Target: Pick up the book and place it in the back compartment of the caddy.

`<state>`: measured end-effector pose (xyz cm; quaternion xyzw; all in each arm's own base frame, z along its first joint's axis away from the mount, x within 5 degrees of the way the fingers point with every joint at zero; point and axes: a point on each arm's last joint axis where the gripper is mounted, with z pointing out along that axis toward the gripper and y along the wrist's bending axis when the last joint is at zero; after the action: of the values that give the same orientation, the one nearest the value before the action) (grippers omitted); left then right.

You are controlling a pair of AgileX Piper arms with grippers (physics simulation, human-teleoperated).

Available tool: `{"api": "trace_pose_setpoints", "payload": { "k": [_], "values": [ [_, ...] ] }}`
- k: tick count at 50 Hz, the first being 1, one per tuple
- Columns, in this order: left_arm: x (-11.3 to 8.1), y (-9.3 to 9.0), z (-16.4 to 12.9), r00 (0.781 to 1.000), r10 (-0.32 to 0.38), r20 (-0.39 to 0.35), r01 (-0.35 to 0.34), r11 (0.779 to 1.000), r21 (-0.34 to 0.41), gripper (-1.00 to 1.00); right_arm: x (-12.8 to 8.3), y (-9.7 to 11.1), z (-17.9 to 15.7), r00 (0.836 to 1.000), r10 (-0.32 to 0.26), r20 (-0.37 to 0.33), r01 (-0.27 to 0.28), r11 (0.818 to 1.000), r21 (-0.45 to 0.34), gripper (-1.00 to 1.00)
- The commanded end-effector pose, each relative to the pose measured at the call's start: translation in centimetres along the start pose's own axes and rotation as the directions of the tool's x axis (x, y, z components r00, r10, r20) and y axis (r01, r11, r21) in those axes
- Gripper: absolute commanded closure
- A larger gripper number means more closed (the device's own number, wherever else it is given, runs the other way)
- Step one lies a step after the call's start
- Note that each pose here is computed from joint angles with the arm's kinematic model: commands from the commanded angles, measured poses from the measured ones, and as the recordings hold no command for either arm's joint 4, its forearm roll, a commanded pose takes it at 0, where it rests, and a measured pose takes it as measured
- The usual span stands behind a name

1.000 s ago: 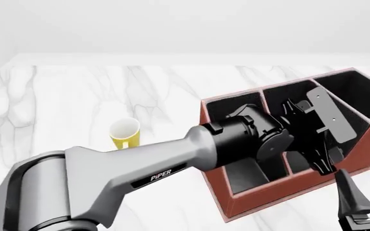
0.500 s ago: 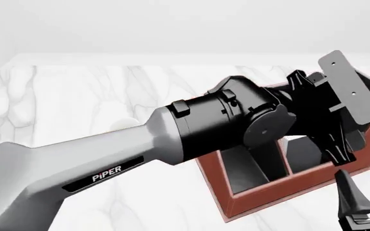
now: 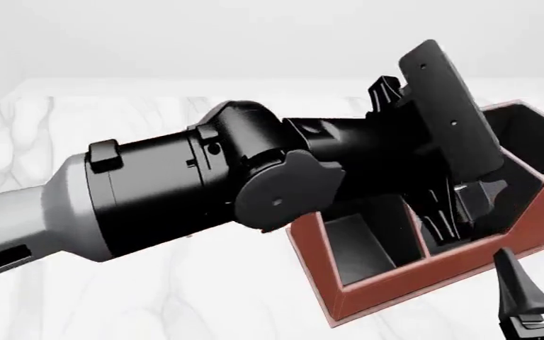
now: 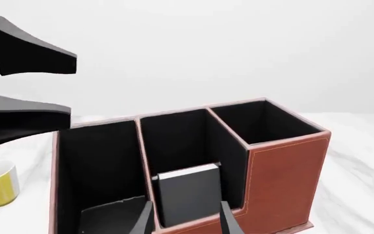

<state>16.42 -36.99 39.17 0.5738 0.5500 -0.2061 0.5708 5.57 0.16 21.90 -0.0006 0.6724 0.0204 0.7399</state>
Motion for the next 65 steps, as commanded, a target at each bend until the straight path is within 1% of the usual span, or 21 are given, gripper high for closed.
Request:
{"api": "trace_pose_setpoints", "payload": {
  "k": [1, 6, 14, 17, 18, 19, 23, 25, 29, 33, 35, 38, 41, 44, 49, 52, 56, 61, 62, 64, 65],
  "values": [
    [2.1, 0.0, -5.4, 0.998, -0.012, 0.059, 0.015, 0.998, -0.057, -1.0, -0.1, 0.0, 0.0, 1.0, -0.001, 0.001, 0.001, 1.0, -0.001, -1.0],
    [3.9, 0.5, -7.3, 0.998, -0.014, 0.057, 0.019, 0.995, -0.101, -1.0, 0.2, 0.0, 0.0, 1.0, -0.004, -0.002, 0.004, 1.0, 0.001, -1.0],
    [3.3, 1.4, -11.0, 0.994, -0.019, 0.109, 0.035, 0.988, -0.152, -1.0, 0.4, 0.0, 0.1, 1.0, -0.01, -0.005, 0.01, 1.0, 0.005, -1.0],
    [4.1, 1.4, -12.5, 0.993, -0.003, 0.114, 0.023, 0.984, -0.176, -1.0, 0.4, -0.1, 0.1, 1.0, -0.012, -0.006, 0.012, 1.0, 0.007, -1.0],
    [4.4, 2.0, -14.2, 0.99, 0.001, 0.138, 0.031, 0.974, -0.224, -1.0, 0.4, 0.0, 0.0, 1.0, -0.013, -0.004, 0.013, 1.0, 0.006, -1.0],
    [4.1, 2.3, -15.0, 0.987, -0.033, 0.158, 0.071, 0.969, -0.236, -1.0, 0.4, 0.0, 0.0, 1.0, -0.014, -0.003, 0.014, 1.0, 0.005, -1.0],
    [5.0, 2.8, -16.6, 0.983, -0.043, 0.179, 0.094, 0.954, -0.285, -1.0, 0.4, 0.0, 0.0, 1.0, -0.014, -0.002, 0.014, 1.0, 0.006, -1.0],
    [5.6, 3.0, -17.7, 0.974, -0.078, 0.211, 0.144, 0.938, -0.315, -1.0, 0.4, 0.0, 0.0, 1.0, -0.018, -0.002, 0.018, 1.0, 0.006, -1.0],
    [6.7, 2.2, -18.6, 0.966, -0.103, 0.235, 0.176, 0.932, -0.317, -1.0, 0.3, -0.1, 0.0, 1.0, -0.02, -0.003, 0.02, 1.0, 0.008, -1.0],
    [8.3, 2.1, -19.2, 0.953, -0.144, 0.267, 0.234, 0.909, -0.345, -1.0, 0.4, -0.1, 0.0, 1.0, -0.025, -0.006, 0.025, 1.0, 0.012, -1.0],
    [8.9, 1.9, -19.0, 0.955, -0.136, 0.262, 0.225, 0.91, -0.348, -1.0, 0.3, -0.1, 0.1, 1.0, -0.026, -0.006, 0.026, 1.0, 0.012, -1.0],
    [8.9, 2.1, -19.9, 0.943, -0.151, 0.298, 0.259, 0.893, -0.367, -1.0, 0.4, -0.1, 0.1, 1.0, -0.026, -0.007, 0.026, 1.0, 0.015, -1.0],
    [8.8, 2.1, -20.4, 0.933, -0.163, 0.321, 0.282, 0.885, -0.371, -1.0, 0.3, -0.1, 0.1, 1.0, -0.028, -0.006, 0.028, 0.999, 0.015, -1.0],
    [9.6, 2.1, -20.1, 0.933, -0.169, 0.316, 0.288, 0.879, -0.38, -1.0, 0.0, -0.1, 0.1, 1.0, -0.026, -0.006, 0.026, 0.999, 0.02, -1.0],
    [10.6, 2.5, -19.9, 0.926, -0.19, 0.326, 0.318, 0.858, -0.404, -1.0, -2.3, -0.1, -0.3, 0.999, -0.029, 0.021, 0.028, 0.999, 0.022, -1.0],
    [11.2, 2.6, -19.7, 0.924, -0.201, 0.326, 0.33, 0.848, -0.414, -1.0, -2.9, 0.1, -0.4, 0.997, -0.06, 0.039, 0.06, 0.998, 0.003, -1.0],
    [11.8, 2.7, -19.6, 0.917, -0.219, 0.334, 0.354, 0.834, -0.423, -1.0, -5.2, 0.2, -0.9, 0.995, -0.069, 0.071, 0.07, 0.997, -0.022, -1.0],
    [12.1, 2.6, -19.6, 0.915, -0.224, 0.336, 0.358, 0.833, -0.421, -1.0, -10.5, 0.4, -2.8, 0.982, -0.079, 0.17, 0.088, 0.995, -0.049, -1.0],
    [12.1, 2.7, -19.6, 0.912, -0.231, 0.339, 0.366, 0.829, -0.422, -1.0, -12.4, 0.4, -3.8, 0.975, -0.078, 0.209, 0.091, 0.994, -0.053, -1.0],
    [12.4, 2.8, -19.5, 0.912, -0.233, 0.338, 0.37, 0.824, -0.429, -1.0, -14.9, 0.3, -5.2, 0.962, -0.068, 0.266, 0.089, 0.994, -0.065, -1.0],
    [12.6, 2.9, -19.4, 0.911, -0.239, 0.337, 0.375, 0.82, -0.432, -1.0, -16.9, 0.2, -6.6, 0.948, -0.069, 0.312, 0.095, 0.993, -0.069, -1.0]
  ]
}}
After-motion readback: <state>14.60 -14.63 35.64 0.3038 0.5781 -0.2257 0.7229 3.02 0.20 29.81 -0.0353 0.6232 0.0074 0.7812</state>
